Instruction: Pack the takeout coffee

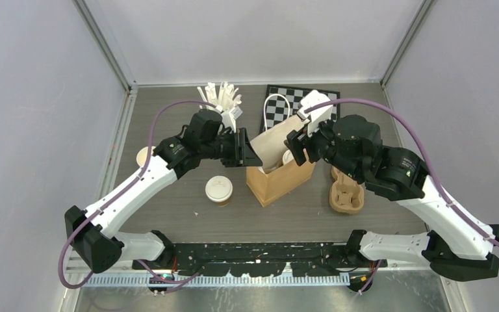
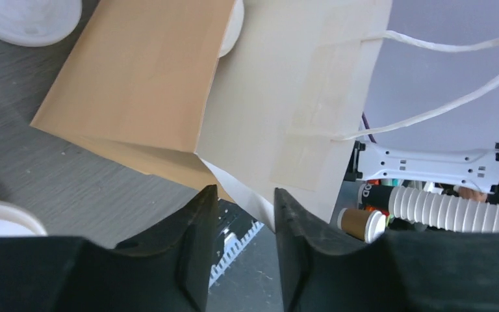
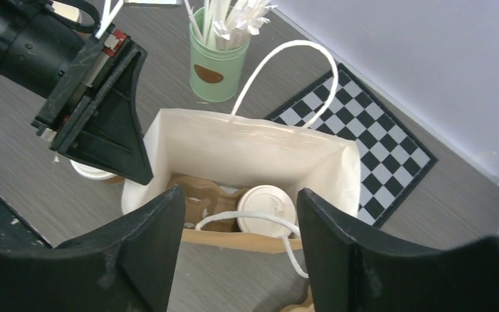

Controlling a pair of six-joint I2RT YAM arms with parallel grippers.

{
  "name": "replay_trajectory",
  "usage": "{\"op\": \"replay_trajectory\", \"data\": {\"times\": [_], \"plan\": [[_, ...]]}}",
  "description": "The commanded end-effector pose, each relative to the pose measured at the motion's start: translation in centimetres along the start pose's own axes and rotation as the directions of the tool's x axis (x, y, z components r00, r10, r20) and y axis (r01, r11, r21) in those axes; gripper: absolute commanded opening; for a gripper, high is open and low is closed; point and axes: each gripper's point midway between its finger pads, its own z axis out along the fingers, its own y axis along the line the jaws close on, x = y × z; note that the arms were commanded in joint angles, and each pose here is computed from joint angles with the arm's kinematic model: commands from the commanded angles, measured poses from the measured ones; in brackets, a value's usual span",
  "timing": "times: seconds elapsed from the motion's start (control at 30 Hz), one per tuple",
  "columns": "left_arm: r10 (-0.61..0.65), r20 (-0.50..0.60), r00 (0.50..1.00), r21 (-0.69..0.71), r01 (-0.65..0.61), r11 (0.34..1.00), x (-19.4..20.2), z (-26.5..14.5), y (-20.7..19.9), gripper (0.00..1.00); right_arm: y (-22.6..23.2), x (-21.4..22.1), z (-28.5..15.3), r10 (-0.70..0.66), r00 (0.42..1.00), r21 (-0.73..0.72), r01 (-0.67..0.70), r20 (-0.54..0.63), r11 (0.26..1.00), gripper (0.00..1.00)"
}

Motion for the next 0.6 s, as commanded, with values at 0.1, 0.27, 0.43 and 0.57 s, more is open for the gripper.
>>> {"op": "replay_trajectory", "data": {"times": [0.1,0.27,0.43,0.57], "plan": [[0.115,0.163,0.980,-0.147,-0.091,0.985,-3.4,-5.0,0.0,0.60,2.8,-2.1,1.1,0.203,0.979,-0.084,-0.205,-0.026,0.975,0.80],[0.216,0.347,0.913,-0.406,-0.061,0.912,-6.2,-12.4,2.2,0.95,6.4,-3.7,3.3,0.250,0.968,-0.153,-0.252,-0.029,0.956,0.88],[0.289,0.521,0.803,-0.453,-0.026,0.891,-6.3,-20.3,1.9,1.00,10.7,-4.2,6.0,0.241,0.970,-0.200,-0.244,-0.036,0.949,0.89],[0.327,0.611,0.721,-0.467,-0.006,0.884,-5.3,-25.1,2.1,1.00,14.7,-2.5,9.7,0.264,0.958,-0.237,-0.284,-0.110,0.929,0.89]]}}
